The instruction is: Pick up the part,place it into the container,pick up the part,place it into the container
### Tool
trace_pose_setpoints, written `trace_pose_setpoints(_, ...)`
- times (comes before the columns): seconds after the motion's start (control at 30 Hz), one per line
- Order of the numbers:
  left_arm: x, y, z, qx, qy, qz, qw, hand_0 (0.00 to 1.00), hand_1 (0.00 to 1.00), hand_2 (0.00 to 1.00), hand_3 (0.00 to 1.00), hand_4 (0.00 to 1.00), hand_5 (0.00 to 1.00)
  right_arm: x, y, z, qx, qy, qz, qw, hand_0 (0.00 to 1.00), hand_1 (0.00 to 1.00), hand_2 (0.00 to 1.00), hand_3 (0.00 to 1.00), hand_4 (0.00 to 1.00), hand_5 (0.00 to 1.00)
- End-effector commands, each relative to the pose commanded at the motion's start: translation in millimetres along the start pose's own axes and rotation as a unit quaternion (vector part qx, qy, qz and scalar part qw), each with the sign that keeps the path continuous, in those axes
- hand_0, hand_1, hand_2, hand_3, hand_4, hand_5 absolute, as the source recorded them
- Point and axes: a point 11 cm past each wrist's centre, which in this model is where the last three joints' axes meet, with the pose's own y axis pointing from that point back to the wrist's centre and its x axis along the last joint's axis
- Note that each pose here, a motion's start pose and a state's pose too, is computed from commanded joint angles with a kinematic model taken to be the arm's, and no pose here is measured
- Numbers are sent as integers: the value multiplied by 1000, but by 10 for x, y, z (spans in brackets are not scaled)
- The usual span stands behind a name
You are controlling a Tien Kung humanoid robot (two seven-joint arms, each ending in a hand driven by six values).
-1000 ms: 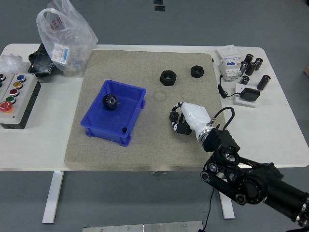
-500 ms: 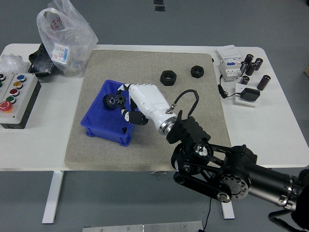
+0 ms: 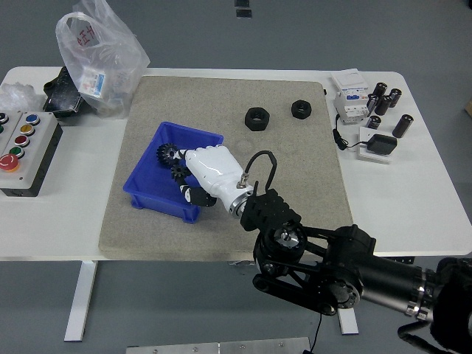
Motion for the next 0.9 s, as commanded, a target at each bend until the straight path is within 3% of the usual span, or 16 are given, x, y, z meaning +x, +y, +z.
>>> trace_pose_setpoints(0.17, 2, 2, 15, -2, 0, 0, 1000, 608, 632, 602, 630, 634, 271, -29, 8, -1, -3, 2, -4, 1000, 262, 440, 814, 791, 550, 261)
trace_pose_setpoints(0.2, 3, 2, 13, -2, -1, 0, 1000, 608, 632, 602, 629, 633, 271, -30, 8, 1, -3, 2, -3, 1000, 266, 440, 865, 872, 691, 343)
trace_pose_setpoints(0.37, 4, 1, 9, -1, -1, 0, 1000, 608, 632, 602, 629, 633, 271, 67, 2, 63, -14, -17, 16, 1000, 266, 440, 865, 872, 691, 343)
trace_pose_setpoints(0.4, 3, 1, 9, -1, -1, 0, 1000, 608, 632, 602, 630, 633, 271, 115, 7, 100, -19, -29, 24, 999, 249, 419, 904, 950, 742, 354)
trace_pose_setpoints(0.47, 0, 1, 9, -2, -1, 0, 1000, 608, 632, 602, 630, 633, 271, 190, 50, 190, -27, -59, 40, 997, 249, 419, 904, 950, 742, 354)
trace_pose_setpoints(0.73, 10, -5, -15, -2, 1, 1, 1000, 608, 632, 602, 629, 632, 271, 598, 352, 861, -77, -198, 134, 968, 253, 412, 877, 912, 737, 351)
trace_pose_setpoints(0.77, 13, -6, -21, -2, 1, 1, 1000, 608, 632, 602, 629, 632, 271, 634, 414, 996, -87, -215, 147, 962, 253, 412, 877, 912, 737, 351)
trace_pose_setpoints(0.8, 16, -7, -27, -2, 1, 1, 1000, 608, 632, 602, 628, 631, 269, 661, 471, 1128, -99, -231, 159, 955, 312, 495, 812, 837, 732, 341)
trace_pose_setpoints(0.9, 26, -11, -48, -1, 0, 2, 1000, 608, 632, 602, 628, 631, 269, 660, 637, 1482, -130, -278, 184, 934, 312, 495, 812, 837, 732, 341)
